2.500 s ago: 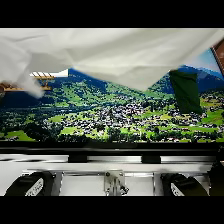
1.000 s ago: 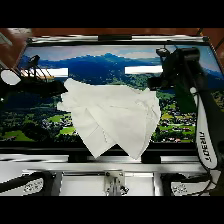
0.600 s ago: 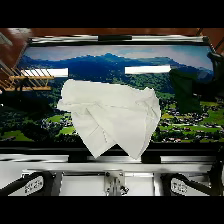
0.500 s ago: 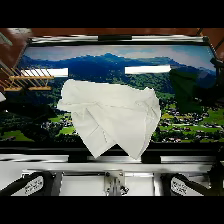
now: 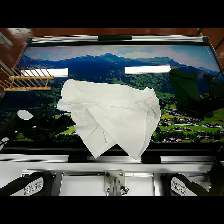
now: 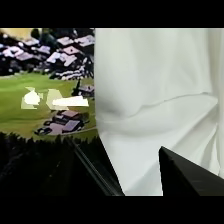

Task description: Fold the shirts.

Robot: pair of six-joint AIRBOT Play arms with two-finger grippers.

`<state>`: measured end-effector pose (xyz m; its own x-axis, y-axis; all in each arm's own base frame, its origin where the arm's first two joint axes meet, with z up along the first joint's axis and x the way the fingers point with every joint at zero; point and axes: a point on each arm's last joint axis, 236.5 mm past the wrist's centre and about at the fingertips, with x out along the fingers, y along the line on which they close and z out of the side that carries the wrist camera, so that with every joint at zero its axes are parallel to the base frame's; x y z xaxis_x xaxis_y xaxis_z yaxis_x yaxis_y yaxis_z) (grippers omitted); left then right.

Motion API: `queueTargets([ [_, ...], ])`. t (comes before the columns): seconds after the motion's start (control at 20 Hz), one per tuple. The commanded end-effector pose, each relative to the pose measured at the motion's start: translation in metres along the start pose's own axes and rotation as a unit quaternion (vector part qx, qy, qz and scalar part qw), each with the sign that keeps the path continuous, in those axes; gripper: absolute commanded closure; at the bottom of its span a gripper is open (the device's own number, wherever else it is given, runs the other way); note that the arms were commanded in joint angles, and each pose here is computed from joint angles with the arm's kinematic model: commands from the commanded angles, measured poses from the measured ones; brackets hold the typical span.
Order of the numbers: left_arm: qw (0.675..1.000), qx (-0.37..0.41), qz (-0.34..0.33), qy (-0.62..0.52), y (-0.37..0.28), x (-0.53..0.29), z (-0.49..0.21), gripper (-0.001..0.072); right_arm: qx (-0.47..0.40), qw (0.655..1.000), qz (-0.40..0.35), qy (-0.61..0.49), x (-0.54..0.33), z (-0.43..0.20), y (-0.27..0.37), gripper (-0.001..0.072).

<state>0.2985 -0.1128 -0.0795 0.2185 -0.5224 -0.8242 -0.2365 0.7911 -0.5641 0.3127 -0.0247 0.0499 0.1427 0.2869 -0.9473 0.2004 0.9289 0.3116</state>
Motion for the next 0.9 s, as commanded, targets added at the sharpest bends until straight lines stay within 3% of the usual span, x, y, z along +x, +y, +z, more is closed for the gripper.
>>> queueTargets([
  [0.0,1.0,-0.003,0.01,-0.023,0.004,0.015,0.009,0.0095,0.002,1.0,0.006,0.007,0.005,-0.001,0.001,0.0149],
  [0.25,0.999,-0.012,0.006,-0.051,-0.002,0.024,0.022,0.0111,0.013,0.999,0.028,0.041,0.027,-0.019,0.004,0.0147],
  [0.35,0.999,-0.013,0.004,-0.051,-0.007,0.033,0.021,0.0125,0.023,0.995,0.06,0.077,0.047,-0.04,0.012,0.0084],
  [0.45,0.999,-0.018,0.001,-0.045,-0.008,0.038,0.018,0.0488,0.029,0.989,0.088,0.114,0.062,-0.063,0.02,0.0083],
  [0.5,0.999,-0.018,0.001,-0.046,-0.008,0.037,0.018,0.0629,0.03,0.986,0.098,0.132,0.067,-0.074,0.022,0.0083],
  [0.55,0.999,-0.016,-0.001,-0.046,-0.01,0.035,0.018,0.0672,0.033,0.983,0.103,0.15,0.071,-0.085,0.023,0.0084],
  [0.85,0.997,0.05,-0.026,-0.049,-0.039,0.016,0.027,0.0679,0.007,0.965,0.118,0.234,0.106,-0.156,0.044,0.0084],
])
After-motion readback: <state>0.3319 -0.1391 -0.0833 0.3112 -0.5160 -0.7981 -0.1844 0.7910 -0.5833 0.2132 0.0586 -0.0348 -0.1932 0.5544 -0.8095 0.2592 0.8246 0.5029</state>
